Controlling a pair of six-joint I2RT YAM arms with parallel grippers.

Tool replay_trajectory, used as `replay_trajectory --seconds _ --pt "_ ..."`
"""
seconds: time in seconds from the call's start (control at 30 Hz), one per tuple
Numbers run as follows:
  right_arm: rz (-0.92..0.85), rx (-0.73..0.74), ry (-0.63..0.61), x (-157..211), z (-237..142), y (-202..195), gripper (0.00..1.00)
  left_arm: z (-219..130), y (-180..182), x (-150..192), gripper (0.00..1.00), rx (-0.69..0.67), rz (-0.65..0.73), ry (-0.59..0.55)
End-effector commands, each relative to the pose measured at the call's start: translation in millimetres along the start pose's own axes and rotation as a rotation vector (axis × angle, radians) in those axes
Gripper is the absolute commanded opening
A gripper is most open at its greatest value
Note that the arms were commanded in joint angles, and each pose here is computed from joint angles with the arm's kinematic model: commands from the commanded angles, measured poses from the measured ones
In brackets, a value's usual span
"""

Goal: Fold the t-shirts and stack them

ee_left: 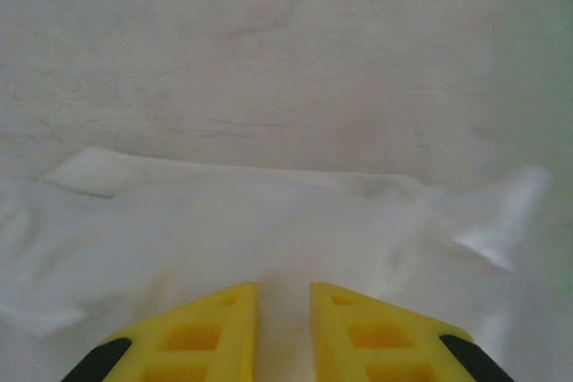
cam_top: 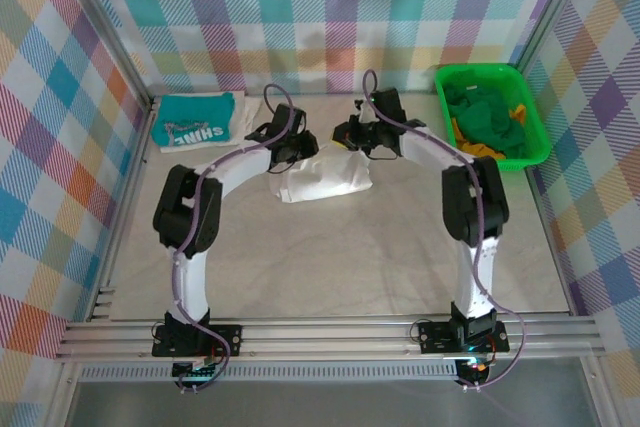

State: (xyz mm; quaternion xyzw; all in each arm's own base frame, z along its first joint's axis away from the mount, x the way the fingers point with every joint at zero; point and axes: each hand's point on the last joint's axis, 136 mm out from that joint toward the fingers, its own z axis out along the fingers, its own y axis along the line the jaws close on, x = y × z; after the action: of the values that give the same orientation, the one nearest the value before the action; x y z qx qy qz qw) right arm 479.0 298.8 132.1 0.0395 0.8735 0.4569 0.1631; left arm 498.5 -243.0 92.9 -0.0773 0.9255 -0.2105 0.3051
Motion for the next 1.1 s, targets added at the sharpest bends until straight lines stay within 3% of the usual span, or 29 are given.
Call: replay_trajectory --seconds 0.0,0.13,0.23,0.43,0.63,0.73,0.93,1.07 --pt "0.067 0.046 0.001 -4.6 27.0 -41.8 0.00 25.8 22.9 -10.4 0.24 -0.046 -0.023 -0.037" --pt "0.116 0.130 -0.016 1.4 45.5 -92.3 0.00 52.8 37.9 -1.8 0.30 -0.087 -0.019 -0.009" --pt "0.105 0.159 -0.024 2.8 39.5 -96.5 0.00 41.9 32.1 -11.4 0.36 -0.093 0.001 -0.023" --pt "0.035 0.115 -0.056 -3.6 2.4 -45.2 0.00 -32.8 6.1 -45.6 0.42 -0.097 0.015 -0.151" --pt "-0.008 0.033 -0.055 15.6 -33.8 -3.8 0.00 -83.2 -24.3 -19.9 0.43 0.022 0.006 -0.183" --pt "0.017 0.017 -0.012 35.5 -32.5 -12.1 0.00 -73.0 -15.9 7.5 0.43 0.067 -0.020 -0.138" --pt "0.107 0.088 0.057 68.5 -3.8 -75.5 0.00 -18.0 34.1 64.7 0.39 -0.034 -0.051 -0.012" --pt "0.139 0.120 0.080 79.0 6.0 -97.0 0.00 -2.9 51.5 90.6 0.37 -0.045 -0.103 0.033"
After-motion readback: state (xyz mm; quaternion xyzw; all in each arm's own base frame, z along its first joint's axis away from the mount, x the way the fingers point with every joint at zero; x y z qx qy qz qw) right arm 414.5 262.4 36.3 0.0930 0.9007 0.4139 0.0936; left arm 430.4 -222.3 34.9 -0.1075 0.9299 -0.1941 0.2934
